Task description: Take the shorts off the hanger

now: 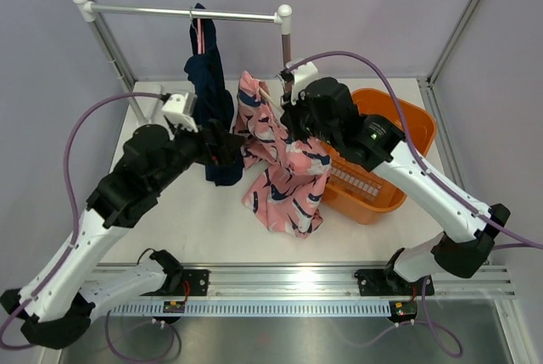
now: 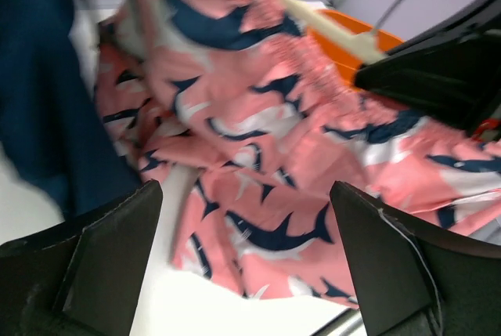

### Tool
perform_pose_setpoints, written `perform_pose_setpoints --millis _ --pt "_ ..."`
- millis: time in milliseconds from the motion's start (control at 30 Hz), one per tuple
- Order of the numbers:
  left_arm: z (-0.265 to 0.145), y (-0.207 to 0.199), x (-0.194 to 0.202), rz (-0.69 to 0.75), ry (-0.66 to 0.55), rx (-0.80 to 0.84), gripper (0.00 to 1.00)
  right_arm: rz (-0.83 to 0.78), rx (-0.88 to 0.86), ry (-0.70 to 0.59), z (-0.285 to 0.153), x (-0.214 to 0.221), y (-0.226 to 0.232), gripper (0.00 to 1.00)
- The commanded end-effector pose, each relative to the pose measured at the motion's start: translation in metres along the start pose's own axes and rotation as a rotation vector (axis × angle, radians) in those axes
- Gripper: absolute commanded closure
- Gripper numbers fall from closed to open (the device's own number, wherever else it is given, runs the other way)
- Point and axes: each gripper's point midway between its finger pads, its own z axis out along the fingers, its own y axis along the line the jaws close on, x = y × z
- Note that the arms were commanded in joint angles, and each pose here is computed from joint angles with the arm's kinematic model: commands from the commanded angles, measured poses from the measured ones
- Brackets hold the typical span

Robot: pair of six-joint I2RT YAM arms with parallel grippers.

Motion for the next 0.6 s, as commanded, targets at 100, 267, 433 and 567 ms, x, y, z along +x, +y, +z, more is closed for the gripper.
perform_pose_setpoints --millis 100,267,433,567 --pt "0.032 -0.054 -0.022 -0.023 -0.064 0.0 0.05 0.066 0.002 -0.096 -0.021 -0.012 0.003 1.0" --pt "0.056 -0.051 -0.021 -0.094 -0.085 -0.128 0.06 0.073 0.006 -0.107 -0.03 -0.01 0.004 1.0" --pt "0.068 -0.046 -0.019 -0.122 -0.107 -0.175 0.09 0.071 0.025 -0.114 -0.039 -0.01 -0.002 1.0" --pt "0.073 -0.042 -0.019 -0.121 -0.132 -0.2 0.11 0.071 0.013 -0.12 -0.044 -0.014 -0.001 1.0"
